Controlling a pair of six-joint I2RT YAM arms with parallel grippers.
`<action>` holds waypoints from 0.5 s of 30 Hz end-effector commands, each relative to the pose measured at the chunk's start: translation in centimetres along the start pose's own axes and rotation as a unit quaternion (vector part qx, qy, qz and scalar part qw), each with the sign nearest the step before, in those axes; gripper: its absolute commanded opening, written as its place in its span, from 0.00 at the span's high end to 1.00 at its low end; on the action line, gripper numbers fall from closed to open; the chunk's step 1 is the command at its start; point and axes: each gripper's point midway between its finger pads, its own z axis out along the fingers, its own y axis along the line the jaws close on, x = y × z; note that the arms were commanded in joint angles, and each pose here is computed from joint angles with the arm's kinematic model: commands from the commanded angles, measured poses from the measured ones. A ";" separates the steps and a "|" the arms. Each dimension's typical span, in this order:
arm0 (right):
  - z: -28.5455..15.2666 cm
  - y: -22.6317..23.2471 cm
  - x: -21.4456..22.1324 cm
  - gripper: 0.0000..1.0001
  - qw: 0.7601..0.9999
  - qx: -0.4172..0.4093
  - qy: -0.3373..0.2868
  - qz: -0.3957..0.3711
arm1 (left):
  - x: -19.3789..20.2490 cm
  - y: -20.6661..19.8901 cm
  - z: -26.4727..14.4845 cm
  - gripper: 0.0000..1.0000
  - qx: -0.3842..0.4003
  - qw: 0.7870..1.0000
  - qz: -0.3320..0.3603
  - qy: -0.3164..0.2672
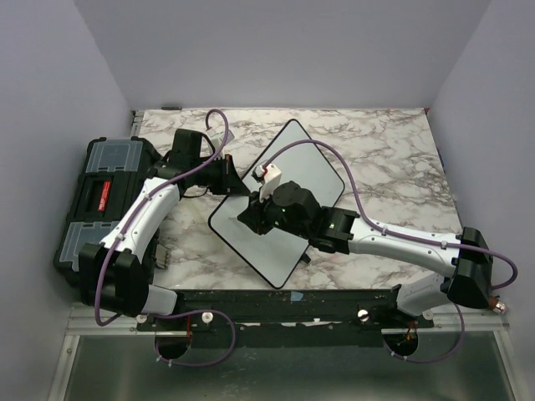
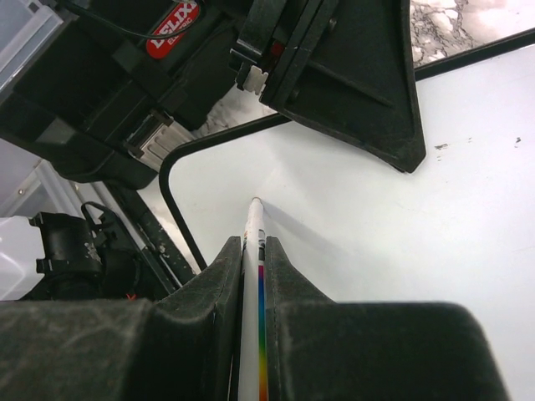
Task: Write a sentence on the whiteboard
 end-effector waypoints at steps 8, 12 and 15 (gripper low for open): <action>1.1 -0.6 1.7 0.99 1.000 0.015 0.008 -0.007 | -0.7 3.9 0.7 1.00 -0.092 0.993 0.076 -0.010; 0.9 -0.9 2.5 0.99 1.000 0.017 0.019 -0.007 | -0.8 3.8 0.7 1.00 -0.093 0.993 0.079 -0.010; 0.7 -1.2 3.2 0.99 0.999 0.021 0.028 -0.008 | -0.8 3.8 0.7 1.00 -0.094 0.992 0.079 -0.009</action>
